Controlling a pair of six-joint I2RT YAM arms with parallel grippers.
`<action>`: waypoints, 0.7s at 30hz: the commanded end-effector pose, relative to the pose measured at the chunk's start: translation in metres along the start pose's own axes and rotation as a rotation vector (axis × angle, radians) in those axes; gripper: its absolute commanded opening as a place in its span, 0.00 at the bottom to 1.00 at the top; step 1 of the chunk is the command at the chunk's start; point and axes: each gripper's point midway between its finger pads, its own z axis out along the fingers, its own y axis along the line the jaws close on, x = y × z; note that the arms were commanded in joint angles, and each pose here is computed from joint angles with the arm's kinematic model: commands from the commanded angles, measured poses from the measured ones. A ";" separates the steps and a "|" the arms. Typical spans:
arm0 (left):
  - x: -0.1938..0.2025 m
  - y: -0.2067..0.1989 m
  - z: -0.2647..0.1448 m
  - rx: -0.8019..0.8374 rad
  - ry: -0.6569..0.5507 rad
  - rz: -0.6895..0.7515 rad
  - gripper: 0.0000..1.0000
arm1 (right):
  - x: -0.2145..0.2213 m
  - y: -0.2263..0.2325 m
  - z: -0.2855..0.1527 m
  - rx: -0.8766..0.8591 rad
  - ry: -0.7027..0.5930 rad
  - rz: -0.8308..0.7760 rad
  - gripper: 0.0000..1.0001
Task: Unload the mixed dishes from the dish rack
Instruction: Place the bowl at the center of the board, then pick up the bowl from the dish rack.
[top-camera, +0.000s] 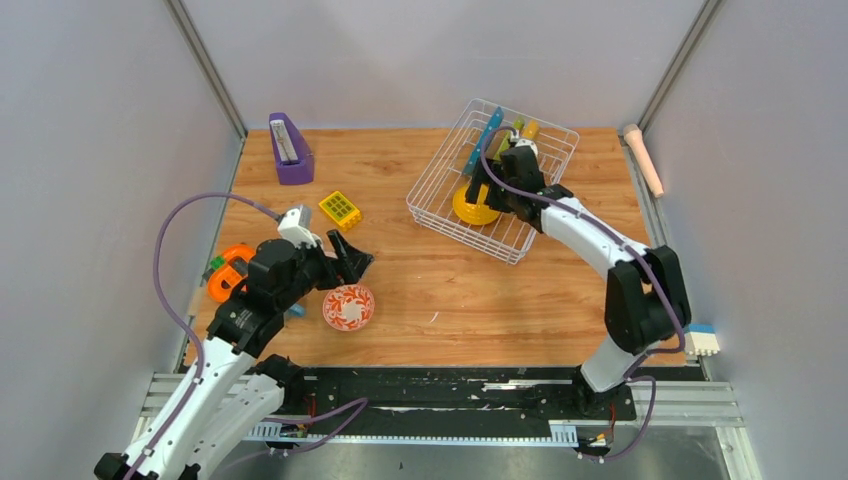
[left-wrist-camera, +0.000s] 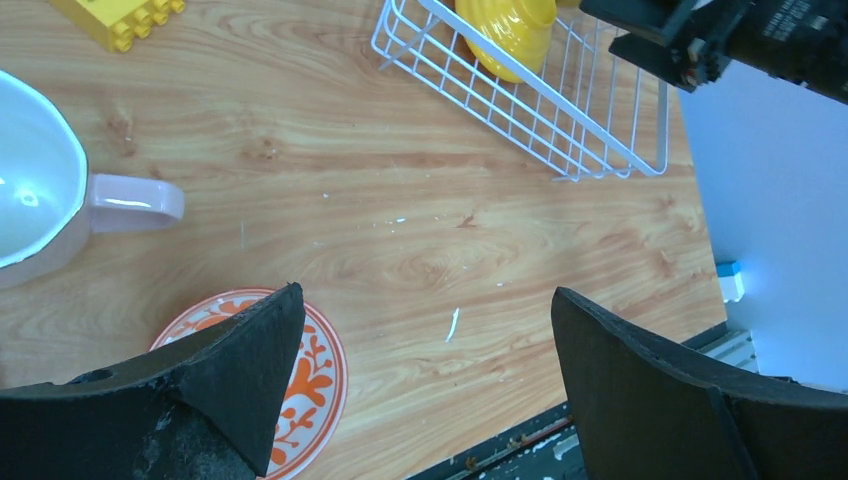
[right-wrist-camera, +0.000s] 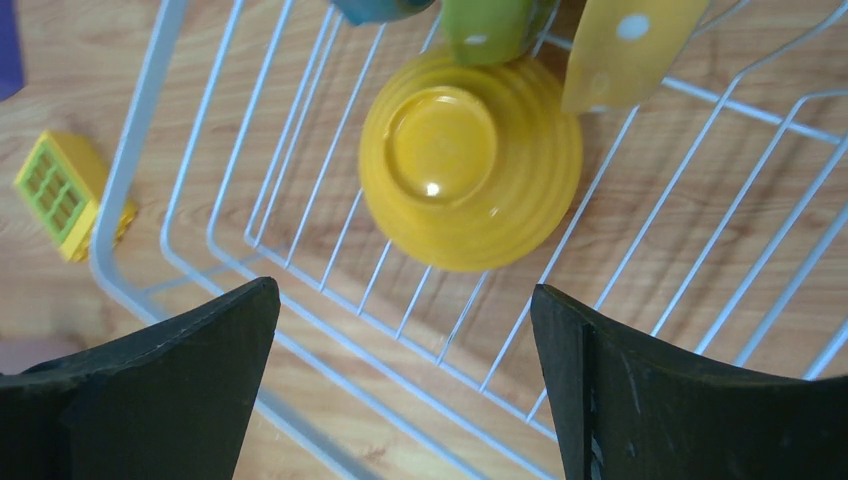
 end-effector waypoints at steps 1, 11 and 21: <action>-0.010 0.000 0.007 0.002 -0.034 0.058 1.00 | -0.028 -0.006 0.022 0.138 -0.078 -0.020 0.98; -0.001 0.017 0.005 -0.064 -0.026 0.061 1.00 | -0.028 -0.018 0.063 0.285 -0.102 -0.101 0.91; 0.001 0.025 0.004 -0.104 -0.021 0.053 1.00 | -0.027 -0.020 0.083 0.352 -0.126 -0.166 0.88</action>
